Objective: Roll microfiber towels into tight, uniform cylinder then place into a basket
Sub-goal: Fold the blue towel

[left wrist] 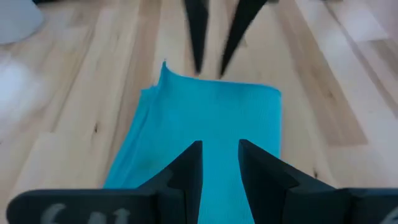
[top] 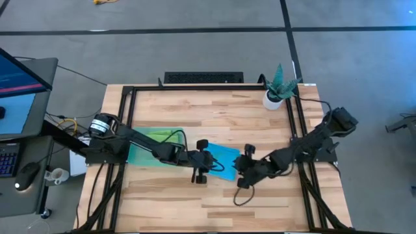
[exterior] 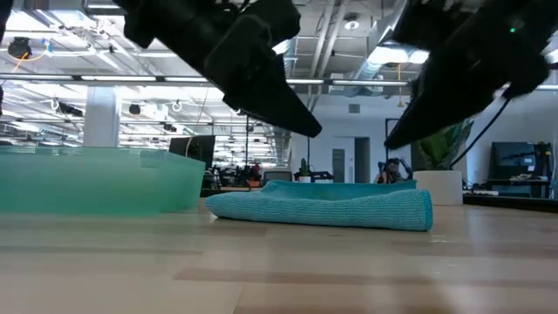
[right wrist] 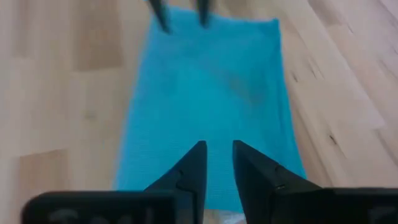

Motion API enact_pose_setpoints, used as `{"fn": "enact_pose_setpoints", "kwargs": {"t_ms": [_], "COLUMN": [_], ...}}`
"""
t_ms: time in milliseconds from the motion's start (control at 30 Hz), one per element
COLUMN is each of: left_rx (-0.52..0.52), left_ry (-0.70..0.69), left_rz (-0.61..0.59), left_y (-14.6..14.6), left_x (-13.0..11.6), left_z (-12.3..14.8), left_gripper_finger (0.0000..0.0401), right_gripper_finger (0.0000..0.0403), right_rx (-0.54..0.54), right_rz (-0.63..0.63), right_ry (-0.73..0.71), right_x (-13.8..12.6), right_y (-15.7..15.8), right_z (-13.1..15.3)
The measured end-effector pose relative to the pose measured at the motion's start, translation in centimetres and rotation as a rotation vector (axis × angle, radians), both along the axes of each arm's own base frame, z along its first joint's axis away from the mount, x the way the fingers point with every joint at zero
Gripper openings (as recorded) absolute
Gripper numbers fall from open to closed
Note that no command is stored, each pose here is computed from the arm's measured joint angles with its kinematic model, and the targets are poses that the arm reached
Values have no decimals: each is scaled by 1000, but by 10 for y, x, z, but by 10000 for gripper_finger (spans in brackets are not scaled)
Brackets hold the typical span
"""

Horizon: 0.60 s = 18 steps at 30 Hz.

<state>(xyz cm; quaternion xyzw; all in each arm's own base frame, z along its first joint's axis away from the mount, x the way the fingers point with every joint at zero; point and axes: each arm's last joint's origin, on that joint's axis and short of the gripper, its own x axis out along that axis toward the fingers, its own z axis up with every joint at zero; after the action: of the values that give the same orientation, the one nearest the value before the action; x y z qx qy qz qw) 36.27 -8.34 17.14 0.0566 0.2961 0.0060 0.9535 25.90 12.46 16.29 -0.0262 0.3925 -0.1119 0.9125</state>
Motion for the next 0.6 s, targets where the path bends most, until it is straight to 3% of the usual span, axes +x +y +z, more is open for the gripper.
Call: {"fn": "enact_pose_setpoints", "kwargs": {"t_ms": [233,433,600], "left_rx": [-31,-76,-82], "left_ry": [-1,44,57], "left_rz": [56,152,232], "left_y": [15,35,48], "left_x": [0,9,11], "left_z": [-15,-41,-50], "left_gripper_finger": [96,96,96], "right_gripper_finger": [13,22,6], "right_rx": [47,52,54], "right_rz": [-61,-98,-154], "right_ry": [50,105,139], "right_x": [19,26,28], "right_y": [-22,-33,-41], "right_z": [-19,-37,-48]}}
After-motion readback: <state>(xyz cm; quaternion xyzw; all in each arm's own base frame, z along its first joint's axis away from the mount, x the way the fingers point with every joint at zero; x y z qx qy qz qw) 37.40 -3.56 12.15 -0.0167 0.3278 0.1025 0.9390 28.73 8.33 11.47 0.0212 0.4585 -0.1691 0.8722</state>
